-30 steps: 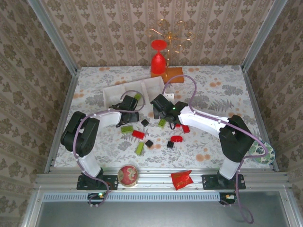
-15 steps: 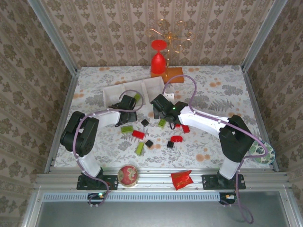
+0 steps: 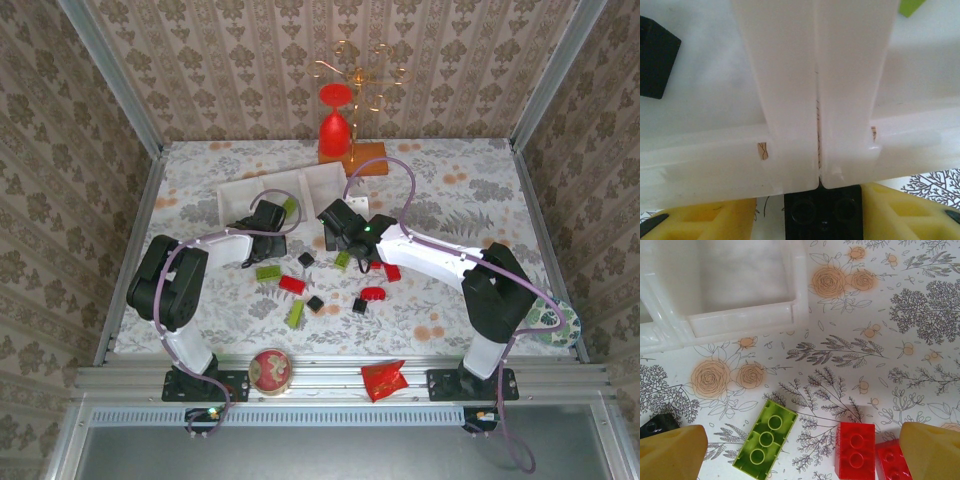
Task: Sort the legos into containers by color
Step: Pick up the lego from the center of the table, then place the lego in the container, then pick up the lego from the center of the table, then place the lego in the container.
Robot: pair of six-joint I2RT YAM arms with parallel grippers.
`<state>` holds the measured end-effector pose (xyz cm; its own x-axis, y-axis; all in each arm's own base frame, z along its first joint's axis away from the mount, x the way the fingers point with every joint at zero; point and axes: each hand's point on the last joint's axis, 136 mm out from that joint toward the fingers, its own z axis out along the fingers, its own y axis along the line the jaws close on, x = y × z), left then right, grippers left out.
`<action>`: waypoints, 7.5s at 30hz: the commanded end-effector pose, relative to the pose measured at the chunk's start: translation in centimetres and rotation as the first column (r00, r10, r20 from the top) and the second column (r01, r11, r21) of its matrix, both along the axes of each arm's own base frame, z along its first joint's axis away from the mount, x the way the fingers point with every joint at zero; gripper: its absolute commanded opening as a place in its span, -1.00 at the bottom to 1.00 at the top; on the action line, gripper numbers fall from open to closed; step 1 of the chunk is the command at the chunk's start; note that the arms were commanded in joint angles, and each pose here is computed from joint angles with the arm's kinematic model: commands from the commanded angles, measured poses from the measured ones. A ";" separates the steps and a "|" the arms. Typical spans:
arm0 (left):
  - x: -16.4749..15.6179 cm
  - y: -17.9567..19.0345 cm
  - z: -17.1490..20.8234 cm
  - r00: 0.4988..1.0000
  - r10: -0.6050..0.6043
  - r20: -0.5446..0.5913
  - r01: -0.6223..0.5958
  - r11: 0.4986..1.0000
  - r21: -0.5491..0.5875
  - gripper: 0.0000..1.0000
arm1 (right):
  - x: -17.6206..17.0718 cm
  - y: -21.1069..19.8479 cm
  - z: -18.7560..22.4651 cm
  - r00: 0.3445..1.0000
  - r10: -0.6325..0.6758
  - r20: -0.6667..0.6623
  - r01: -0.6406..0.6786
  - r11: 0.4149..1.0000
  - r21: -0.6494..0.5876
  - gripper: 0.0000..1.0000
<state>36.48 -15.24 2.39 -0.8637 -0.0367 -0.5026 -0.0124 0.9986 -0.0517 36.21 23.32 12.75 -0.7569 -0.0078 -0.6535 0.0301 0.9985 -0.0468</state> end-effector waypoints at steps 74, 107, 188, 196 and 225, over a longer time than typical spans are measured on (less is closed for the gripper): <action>9.1 7.6 9.3 0.971 0.120 0.205 -0.113 0.992 -0.048 -0.45 | -4.3 -4.6 -5.8 0.952 -0.137 -0.272 0.139 0.990 -0.011 0.45; 4.7 8.7 14.2 0.946 0.164 0.281 -0.140 0.985 -0.106 1.00 | -3.3 -5.0 -8.5 0.932 -0.153 -0.328 0.139 0.988 -0.065 0.07; -0.5 10.5 13.3 0.940 0.209 0.268 -0.172 0.973 -0.153 1.00 | 11.4 4.7 -1.4 0.989 0.145 -0.037 -0.148 0.986 -0.080 -0.50; -1.3 10.4 12.9 0.946 0.207 0.251 -0.171 0.972 -0.161 1.00 | 13.2 5.0 -2.9 0.989 0.137 -0.052 -0.141 0.986 -0.084 -0.46; -4.2 9.2 11.5 0.964 0.181 0.195 -0.156 0.978 -0.138 1.00 | 12.4 5.1 -1.6 0.988 0.148 -0.046 -0.149 0.989 -0.022 0.09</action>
<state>33.60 -6.07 14.66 -0.6978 -0.2374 -0.6759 -0.1331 0.9700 -0.2032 49.17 28.49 8.80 -0.7861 -0.1641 -0.5960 -0.1234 0.9864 -0.1088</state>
